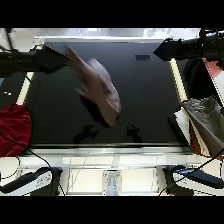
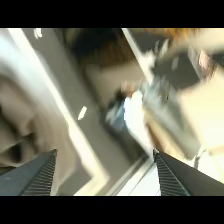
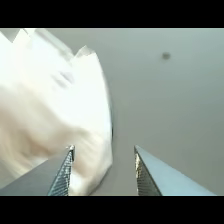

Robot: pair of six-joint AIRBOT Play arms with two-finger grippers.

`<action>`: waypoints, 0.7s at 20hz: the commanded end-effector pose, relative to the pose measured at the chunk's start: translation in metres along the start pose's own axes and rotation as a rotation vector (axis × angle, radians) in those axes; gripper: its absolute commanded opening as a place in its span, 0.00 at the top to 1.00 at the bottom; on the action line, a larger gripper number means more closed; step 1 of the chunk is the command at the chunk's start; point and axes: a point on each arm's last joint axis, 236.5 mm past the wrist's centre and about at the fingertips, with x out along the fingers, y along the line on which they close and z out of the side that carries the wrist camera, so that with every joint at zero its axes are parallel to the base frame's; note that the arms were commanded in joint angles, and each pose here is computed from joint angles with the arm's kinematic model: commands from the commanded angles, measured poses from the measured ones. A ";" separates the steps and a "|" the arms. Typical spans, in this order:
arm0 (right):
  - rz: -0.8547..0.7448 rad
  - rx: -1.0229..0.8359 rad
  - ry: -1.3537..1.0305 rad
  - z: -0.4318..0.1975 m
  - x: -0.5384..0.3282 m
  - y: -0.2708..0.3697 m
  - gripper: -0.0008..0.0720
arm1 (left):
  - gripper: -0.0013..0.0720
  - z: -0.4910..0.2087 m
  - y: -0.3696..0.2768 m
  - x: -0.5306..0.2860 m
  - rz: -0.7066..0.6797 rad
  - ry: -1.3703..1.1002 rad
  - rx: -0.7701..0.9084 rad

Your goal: Fold the shirts.

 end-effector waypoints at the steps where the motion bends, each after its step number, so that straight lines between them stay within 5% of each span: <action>1: -0.089 -0.068 0.013 -0.002 -0.001 -0.021 0.40 | 0.01 -0.020 0.057 0.016 0.289 0.108 0.130; 3: -0.147 -0.082 0.027 -0.004 0.000 -0.036 0.40 | 0.02 -0.015 0.140 -0.015 0.635 0.086 0.009; 5: -0.135 -0.070 0.074 -0.014 0.013 -0.038 0.40 | 0.02 -0.026 0.194 -0.028 0.820 0.092 -0.138; 10: 0.025 0.064 0.474 -0.128 0.096 -0.032 0.40 | 0.02 -0.071 0.255 0.066 0.663 0.191 -0.365; 14: 0.235 0.128 0.568 -0.166 0.135 0.014 0.40 | 0.02 -0.081 0.285 0.131 0.496 0.129 -0.485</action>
